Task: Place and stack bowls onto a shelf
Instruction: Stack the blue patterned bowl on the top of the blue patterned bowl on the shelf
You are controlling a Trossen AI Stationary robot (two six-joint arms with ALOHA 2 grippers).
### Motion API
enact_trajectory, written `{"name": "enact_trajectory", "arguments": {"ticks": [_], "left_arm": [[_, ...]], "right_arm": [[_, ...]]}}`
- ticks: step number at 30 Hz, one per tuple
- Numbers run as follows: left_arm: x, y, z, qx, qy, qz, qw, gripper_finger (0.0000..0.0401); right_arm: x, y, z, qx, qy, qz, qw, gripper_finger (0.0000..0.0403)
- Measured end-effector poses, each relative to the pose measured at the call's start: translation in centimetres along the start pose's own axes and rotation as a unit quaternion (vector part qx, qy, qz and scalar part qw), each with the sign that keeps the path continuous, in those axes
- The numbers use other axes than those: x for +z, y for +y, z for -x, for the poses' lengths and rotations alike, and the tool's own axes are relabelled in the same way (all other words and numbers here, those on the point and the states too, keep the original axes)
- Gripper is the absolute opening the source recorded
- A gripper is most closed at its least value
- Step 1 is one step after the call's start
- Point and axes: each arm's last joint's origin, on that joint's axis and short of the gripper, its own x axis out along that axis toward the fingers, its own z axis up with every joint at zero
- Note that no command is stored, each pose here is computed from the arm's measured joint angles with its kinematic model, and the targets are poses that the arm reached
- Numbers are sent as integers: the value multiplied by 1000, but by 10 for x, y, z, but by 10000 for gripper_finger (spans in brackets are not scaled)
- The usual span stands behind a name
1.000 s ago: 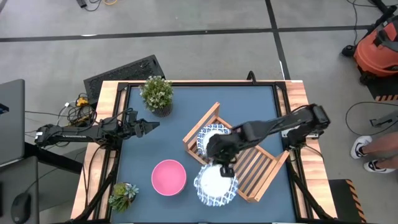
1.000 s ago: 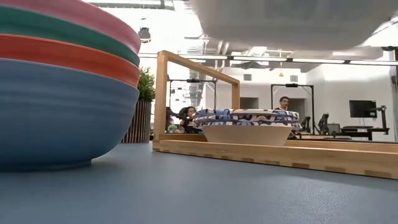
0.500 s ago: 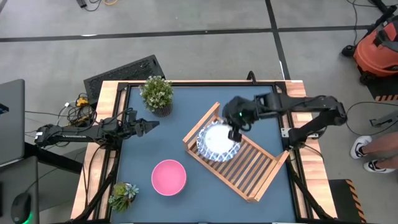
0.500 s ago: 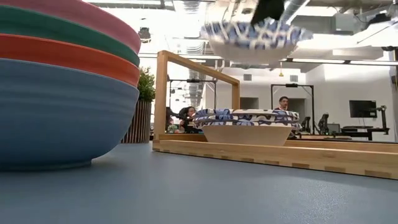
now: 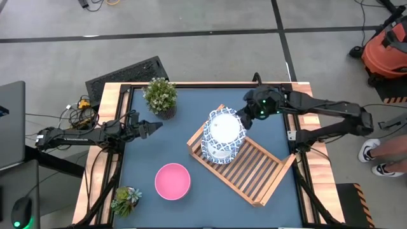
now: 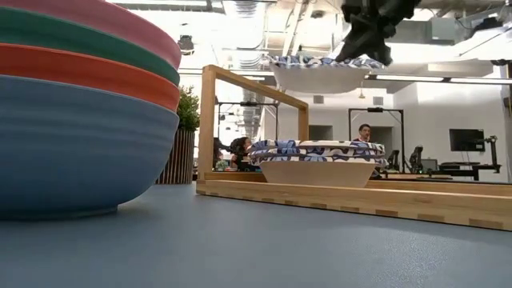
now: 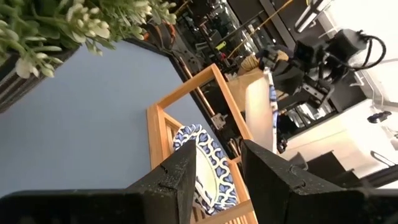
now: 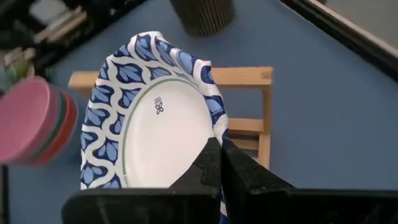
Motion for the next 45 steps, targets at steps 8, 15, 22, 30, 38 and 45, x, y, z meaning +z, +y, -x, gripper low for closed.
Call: {"name": "enact_trajectory", "arguments": {"ticks": [8,15,22,30,38,45], "left_arm": [[1,1,0,15,-18,-6,1000,112],[1,1,0,18,-21,-11,1000,112],[1,2,0,21,-19,-20,999,112],[1,2,0,21,-20,-20,999,112],[1,2,0,24,-25,-24,999,112],[1,2,0,28,-29,-31,999,112]], "right_arm": [[-23,-9,-21,-20,41,-87,995,19],[-26,-8,-39,-27,60,-90,994,23],[-28,-1,-64,-20,75,-75,994,23],[-30,-1,-71,-25,84,-81,993,48],[-29,-3,-71,-25,85,-98,991,67],[-29,-1,-71,4,97,-104,990,110]]}}
